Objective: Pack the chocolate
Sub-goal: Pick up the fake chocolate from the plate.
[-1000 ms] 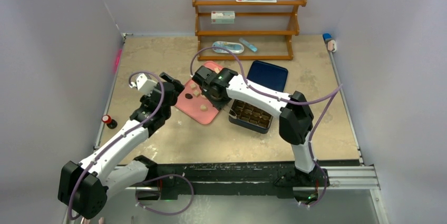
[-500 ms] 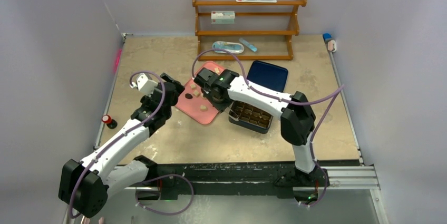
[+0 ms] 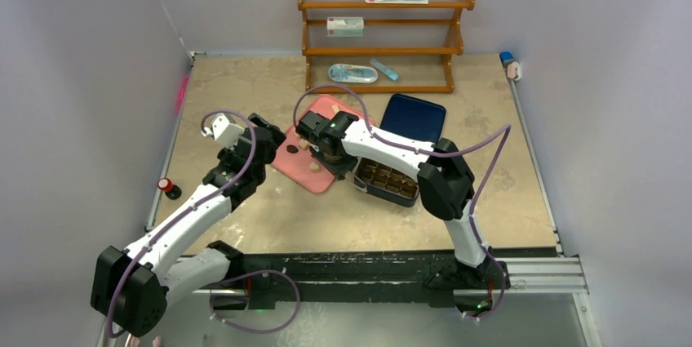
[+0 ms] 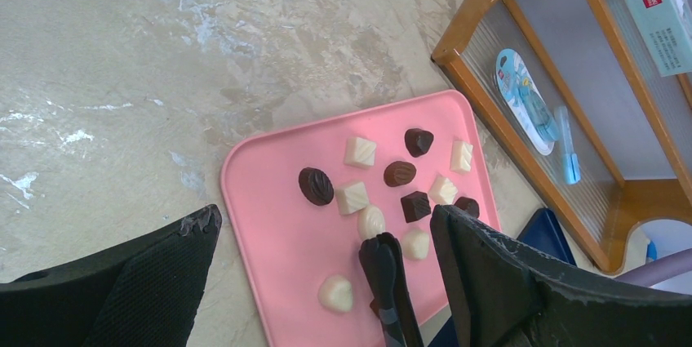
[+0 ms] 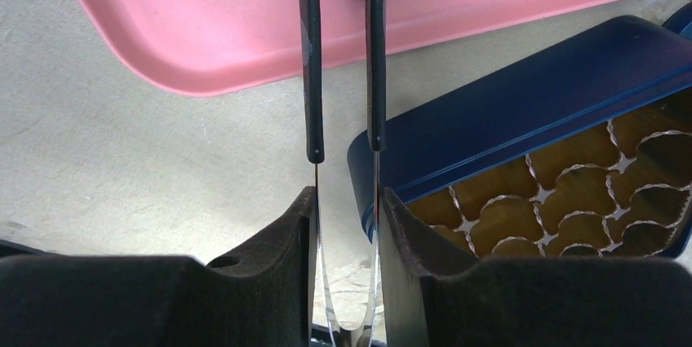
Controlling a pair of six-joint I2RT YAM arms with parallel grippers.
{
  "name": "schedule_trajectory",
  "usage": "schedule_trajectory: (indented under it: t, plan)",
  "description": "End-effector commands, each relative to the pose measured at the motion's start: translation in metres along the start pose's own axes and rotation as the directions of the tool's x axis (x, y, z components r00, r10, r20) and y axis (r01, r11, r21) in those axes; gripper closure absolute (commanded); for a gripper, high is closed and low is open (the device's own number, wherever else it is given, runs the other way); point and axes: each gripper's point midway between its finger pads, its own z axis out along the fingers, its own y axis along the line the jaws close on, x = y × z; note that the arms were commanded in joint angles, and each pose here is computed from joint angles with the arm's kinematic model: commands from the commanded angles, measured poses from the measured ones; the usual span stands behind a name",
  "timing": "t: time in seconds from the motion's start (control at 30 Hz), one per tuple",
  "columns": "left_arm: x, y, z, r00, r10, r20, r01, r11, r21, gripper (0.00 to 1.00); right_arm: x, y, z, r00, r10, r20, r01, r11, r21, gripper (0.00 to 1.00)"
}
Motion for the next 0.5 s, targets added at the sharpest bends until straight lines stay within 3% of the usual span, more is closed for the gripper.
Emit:
schedule_trajectory:
  t: [0.0,0.47]
  plan:
    - [-0.0054,-0.0096,0.0000,0.999,-0.033,0.019,0.033,0.999,0.023,0.00,-0.0046,-0.0043,-0.0129,1.000,-0.010,0.013,0.010,1.000,0.007,0.74]
    - [-0.0038,-0.0151,0.0016,0.999,-0.034,0.009,0.034,0.999,0.035,0.00,0.0037,-0.0076,-0.0142,1.000,-0.015,-0.009,0.015,1.000,0.022,0.69]
